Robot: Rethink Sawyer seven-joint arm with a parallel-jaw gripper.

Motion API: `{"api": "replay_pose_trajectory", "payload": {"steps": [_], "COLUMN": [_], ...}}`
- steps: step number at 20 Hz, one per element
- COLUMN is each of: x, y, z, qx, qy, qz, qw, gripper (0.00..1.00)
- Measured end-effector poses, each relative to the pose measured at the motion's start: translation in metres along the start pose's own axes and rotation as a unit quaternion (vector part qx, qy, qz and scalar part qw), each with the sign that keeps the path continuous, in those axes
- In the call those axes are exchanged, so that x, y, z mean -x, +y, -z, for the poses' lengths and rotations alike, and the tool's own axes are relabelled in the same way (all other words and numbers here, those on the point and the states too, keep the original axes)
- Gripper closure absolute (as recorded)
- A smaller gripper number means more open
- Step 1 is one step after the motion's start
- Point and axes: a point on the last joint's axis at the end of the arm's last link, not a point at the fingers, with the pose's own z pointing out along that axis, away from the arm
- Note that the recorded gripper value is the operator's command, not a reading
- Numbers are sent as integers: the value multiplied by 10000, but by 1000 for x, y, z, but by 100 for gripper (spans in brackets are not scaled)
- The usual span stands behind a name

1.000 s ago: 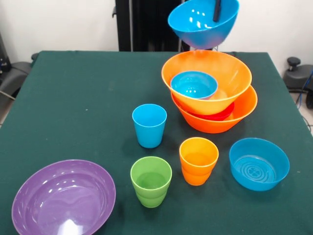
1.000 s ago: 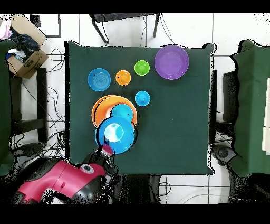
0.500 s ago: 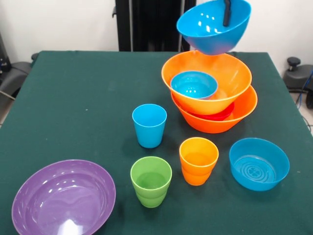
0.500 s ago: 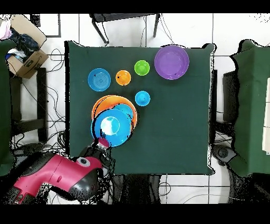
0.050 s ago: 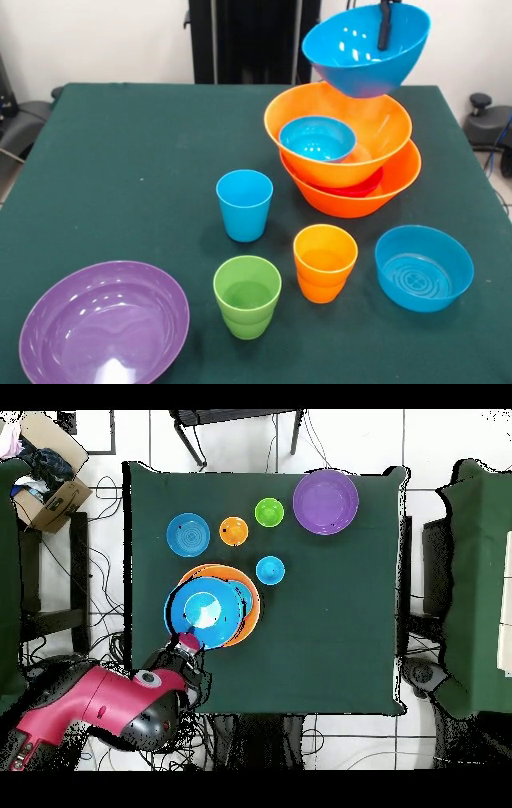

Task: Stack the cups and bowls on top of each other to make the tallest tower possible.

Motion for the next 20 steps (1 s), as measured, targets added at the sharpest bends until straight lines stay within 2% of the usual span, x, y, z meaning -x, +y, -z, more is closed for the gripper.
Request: {"api": "replay_pose_trajectory", "payload": {"steps": [10,20], "x": [-3,-8], "y": [1,-1], "z": [-7,-16], "qx": [-46,-285], "qy": [82,184], "qz": [38,69], "qw": [9999,9994], "gripper": [100,100]}}
